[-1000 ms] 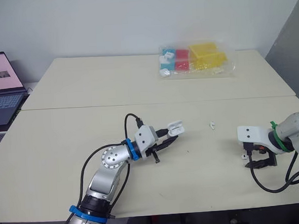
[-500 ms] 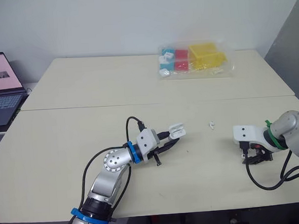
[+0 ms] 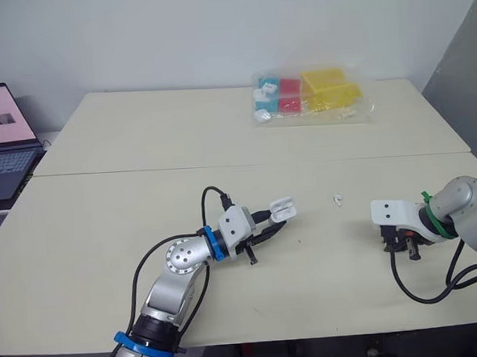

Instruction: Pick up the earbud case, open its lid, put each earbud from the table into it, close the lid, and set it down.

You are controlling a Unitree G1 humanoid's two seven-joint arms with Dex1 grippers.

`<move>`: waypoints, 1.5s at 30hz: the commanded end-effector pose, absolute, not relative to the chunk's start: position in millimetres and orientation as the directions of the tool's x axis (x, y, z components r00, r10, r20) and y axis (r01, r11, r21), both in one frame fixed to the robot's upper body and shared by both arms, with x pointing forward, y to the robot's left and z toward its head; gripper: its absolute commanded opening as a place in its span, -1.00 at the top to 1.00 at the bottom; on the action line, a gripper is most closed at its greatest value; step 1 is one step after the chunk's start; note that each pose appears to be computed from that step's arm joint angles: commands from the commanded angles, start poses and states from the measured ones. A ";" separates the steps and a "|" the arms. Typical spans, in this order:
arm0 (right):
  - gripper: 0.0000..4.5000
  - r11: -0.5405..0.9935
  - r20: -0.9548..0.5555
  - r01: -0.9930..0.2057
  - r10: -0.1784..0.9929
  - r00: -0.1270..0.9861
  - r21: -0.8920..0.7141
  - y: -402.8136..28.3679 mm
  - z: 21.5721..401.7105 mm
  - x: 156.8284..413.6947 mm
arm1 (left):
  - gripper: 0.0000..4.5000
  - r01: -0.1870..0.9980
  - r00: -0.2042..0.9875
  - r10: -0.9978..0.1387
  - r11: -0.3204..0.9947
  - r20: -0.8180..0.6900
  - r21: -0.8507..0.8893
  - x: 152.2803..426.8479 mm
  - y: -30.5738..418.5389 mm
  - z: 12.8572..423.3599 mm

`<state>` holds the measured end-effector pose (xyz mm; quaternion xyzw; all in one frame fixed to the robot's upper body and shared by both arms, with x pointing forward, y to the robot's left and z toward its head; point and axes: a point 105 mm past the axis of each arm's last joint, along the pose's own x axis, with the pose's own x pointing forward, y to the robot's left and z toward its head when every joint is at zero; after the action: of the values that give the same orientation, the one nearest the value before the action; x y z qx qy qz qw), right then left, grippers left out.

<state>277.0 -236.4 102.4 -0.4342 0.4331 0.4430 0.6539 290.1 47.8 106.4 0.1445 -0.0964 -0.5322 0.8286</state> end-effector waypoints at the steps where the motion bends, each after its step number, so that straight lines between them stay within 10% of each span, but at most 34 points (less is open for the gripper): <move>1: 0.83 0.206 -0.916 -0.941 0.247 0.316 -0.268 -230.4 134.3 283.8 | 0.64 0.842 0.400 -0.915 0.388 0.050 0.374 289.8 44.0 118.8; 12: 0.83 0.292 -0.579 -0.887 0.675 0.456 -0.358 -169.7 230.8 262.4 | 0.64 0.863 0.385 -0.918 0.395 0.097 0.314 297.0 37.5 136.7; 16: 0.83 0.447 -0.249 -0.814 0.796 0.551 -0.371 -139.3 254.2 267.0 | 0.64 0.871 0.370 -0.921 0.390 0.123 0.298 303.6 33.4 151.8; 22: 0.83 0.577 0.081 -0.726 0.800 0.594 -0.374 -114.5 268.1 268.6 | 0.64 0.882 0.349 -0.924 0.380 0.153 0.278 307.4 28.0 167.0; 45: 0.83 0.649 0.223 -0.627 0.750 0.623 -0.431 -87.0 226.1 277.8 | 0.64 0.899 0.354 -0.917 0.388 0.182 0.202 306.8 28.8 185.4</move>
<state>280.0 -84.2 220.0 -0.1521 -0.1769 0.3977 0.8874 312.2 29.7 167.1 0.0291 -0.0977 -0.5478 0.8304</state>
